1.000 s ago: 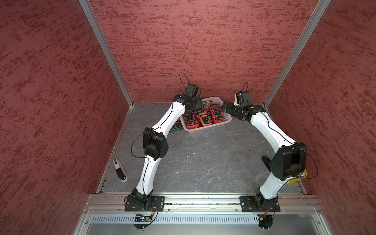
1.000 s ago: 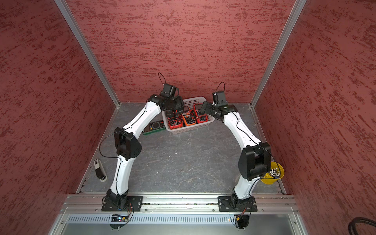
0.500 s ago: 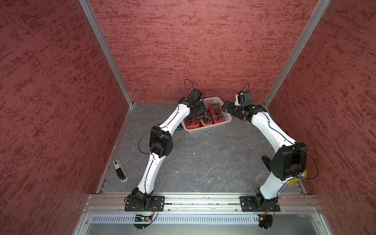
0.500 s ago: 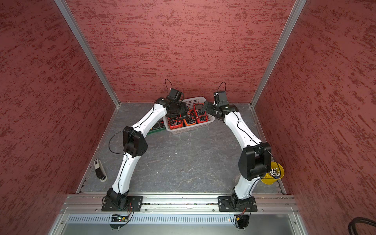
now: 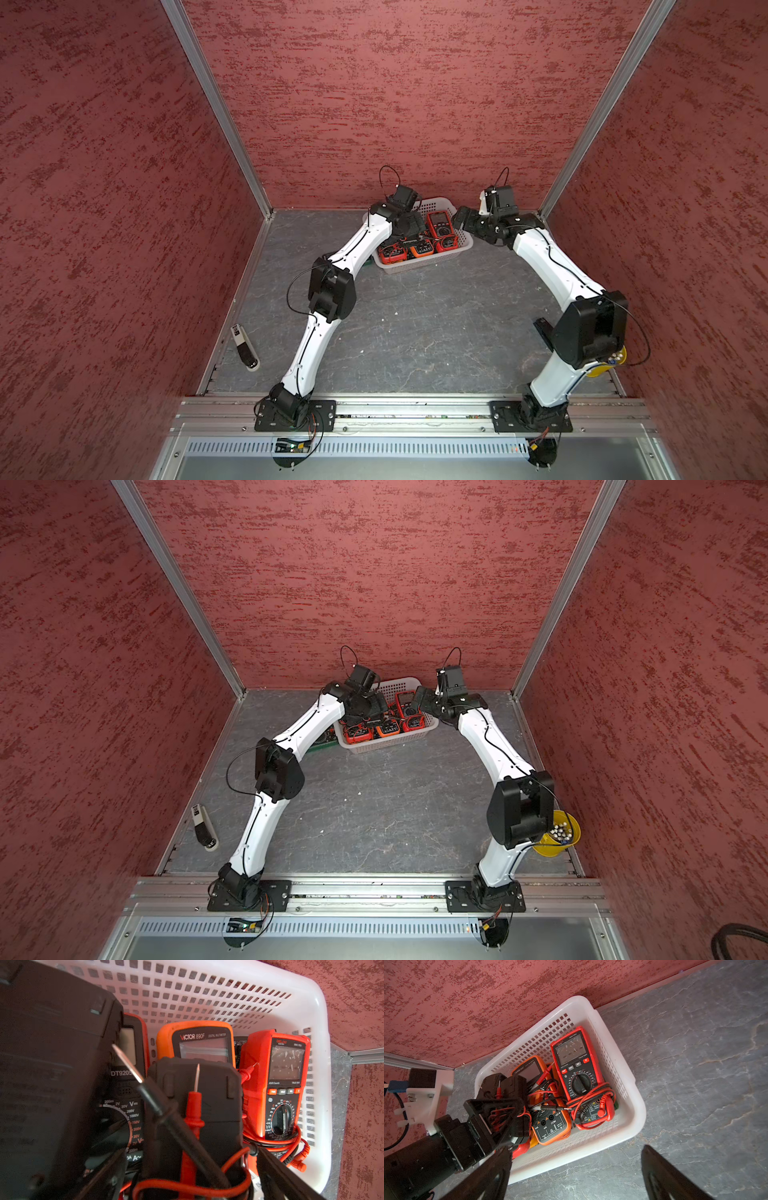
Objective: Put the multimeter into the basket
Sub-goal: Place the multimeter in the basket.
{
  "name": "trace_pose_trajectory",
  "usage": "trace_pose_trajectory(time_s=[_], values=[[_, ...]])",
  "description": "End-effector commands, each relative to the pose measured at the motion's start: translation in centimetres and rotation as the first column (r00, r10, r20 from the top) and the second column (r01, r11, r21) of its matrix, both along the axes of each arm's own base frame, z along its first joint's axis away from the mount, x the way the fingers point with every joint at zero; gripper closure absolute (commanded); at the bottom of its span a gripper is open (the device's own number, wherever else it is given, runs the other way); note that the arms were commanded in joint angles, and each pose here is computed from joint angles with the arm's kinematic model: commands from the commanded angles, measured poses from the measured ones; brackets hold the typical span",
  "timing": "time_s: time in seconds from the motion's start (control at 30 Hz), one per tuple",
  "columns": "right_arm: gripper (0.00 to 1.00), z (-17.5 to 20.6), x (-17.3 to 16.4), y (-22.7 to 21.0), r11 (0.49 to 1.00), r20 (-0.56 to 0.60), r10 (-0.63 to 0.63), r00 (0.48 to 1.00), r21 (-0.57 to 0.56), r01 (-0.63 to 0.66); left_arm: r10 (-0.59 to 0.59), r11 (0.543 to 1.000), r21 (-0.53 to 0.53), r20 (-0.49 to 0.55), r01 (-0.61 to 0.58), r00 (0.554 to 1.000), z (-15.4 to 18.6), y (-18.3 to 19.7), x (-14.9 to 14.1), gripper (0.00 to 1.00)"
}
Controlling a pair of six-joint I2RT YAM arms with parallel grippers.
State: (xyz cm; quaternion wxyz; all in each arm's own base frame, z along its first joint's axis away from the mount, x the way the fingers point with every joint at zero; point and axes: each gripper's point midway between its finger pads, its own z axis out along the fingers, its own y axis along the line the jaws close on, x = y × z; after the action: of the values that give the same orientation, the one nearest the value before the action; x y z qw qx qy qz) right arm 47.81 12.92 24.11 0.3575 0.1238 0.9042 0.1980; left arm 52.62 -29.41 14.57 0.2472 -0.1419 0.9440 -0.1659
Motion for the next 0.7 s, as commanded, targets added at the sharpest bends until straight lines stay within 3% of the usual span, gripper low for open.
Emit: trace_pose_trajectory(time_s=[0.0,0.4,0.53,0.67], values=[[0.01,1.0,0.1,-0.1,1.000,0.023,0.012,1.000,0.003,-0.012,-0.004,1.000,-0.027,0.031,0.005,0.999,1.9,-0.4,0.0,0.00],[0.01,2.7,-0.2,-0.1,1.000,0.053,0.016,0.998,0.002,-0.016,-0.057,0.991,-0.113,0.173,0.077,0.983,11.1,-0.4,-2.3,0.00],[0.01,3.3,-0.4,-0.3,1.000,0.068,0.013,0.998,-0.001,-0.013,-0.037,0.992,-0.108,0.211,0.061,0.977,13.3,2.1,-3.4,0.00],[0.01,3.6,-0.6,-0.3,1.000,0.072,0.012,0.997,-0.002,-0.012,0.017,0.995,-0.096,0.199,0.002,0.980,13.2,6.8,-3.8,0.00]])
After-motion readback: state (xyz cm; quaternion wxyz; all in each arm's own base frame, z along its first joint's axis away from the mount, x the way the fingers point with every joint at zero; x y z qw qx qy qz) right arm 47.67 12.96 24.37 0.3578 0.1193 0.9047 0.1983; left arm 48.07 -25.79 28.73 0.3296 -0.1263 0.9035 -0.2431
